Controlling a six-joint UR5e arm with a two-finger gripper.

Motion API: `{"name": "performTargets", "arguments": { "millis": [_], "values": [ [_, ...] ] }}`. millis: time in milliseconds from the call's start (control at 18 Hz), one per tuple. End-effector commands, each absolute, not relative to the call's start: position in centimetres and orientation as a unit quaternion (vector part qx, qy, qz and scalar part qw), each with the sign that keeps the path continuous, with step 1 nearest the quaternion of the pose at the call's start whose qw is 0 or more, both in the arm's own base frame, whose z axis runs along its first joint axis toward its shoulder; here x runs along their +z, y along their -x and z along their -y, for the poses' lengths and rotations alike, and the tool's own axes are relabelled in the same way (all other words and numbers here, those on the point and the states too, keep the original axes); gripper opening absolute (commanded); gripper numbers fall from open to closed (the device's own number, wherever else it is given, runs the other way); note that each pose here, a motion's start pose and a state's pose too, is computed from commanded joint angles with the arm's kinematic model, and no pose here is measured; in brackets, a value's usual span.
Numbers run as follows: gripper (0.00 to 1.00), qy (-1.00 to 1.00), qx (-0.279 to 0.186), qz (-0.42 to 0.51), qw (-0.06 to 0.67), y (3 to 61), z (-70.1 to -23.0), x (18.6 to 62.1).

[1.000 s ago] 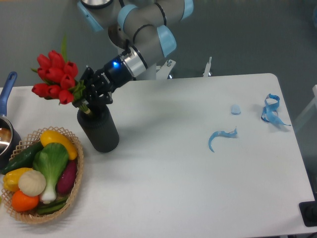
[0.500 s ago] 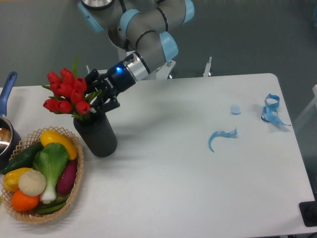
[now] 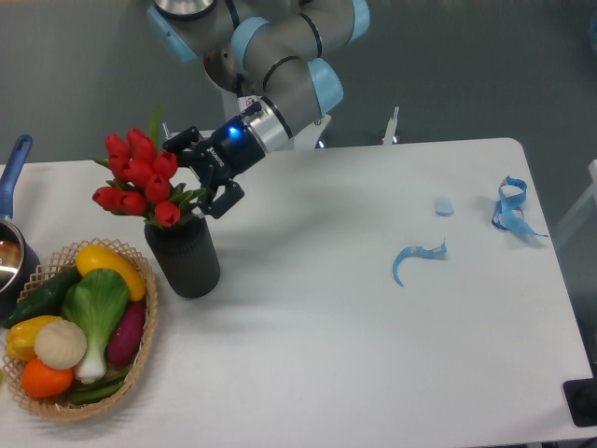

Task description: Insert the flowers into the vase

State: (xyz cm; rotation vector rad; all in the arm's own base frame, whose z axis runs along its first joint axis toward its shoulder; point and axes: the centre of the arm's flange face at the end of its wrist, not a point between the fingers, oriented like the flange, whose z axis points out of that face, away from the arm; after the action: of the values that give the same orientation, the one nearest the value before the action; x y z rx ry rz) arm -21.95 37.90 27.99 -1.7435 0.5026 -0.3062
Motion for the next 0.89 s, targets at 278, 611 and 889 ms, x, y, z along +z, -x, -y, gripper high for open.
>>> {"name": "performTargets", "arguments": {
  "millis": [278,611,889],
  "values": [
    [1.0,0.763,-0.087,-0.18,0.614,26.6,-35.3,29.0],
    [1.0,0.772,-0.008,-0.142,0.619,32.5,-30.8,32.3],
    [1.0,0.782,0.064,-0.088,0.614,39.2,-25.0,35.3]
  ]
}}
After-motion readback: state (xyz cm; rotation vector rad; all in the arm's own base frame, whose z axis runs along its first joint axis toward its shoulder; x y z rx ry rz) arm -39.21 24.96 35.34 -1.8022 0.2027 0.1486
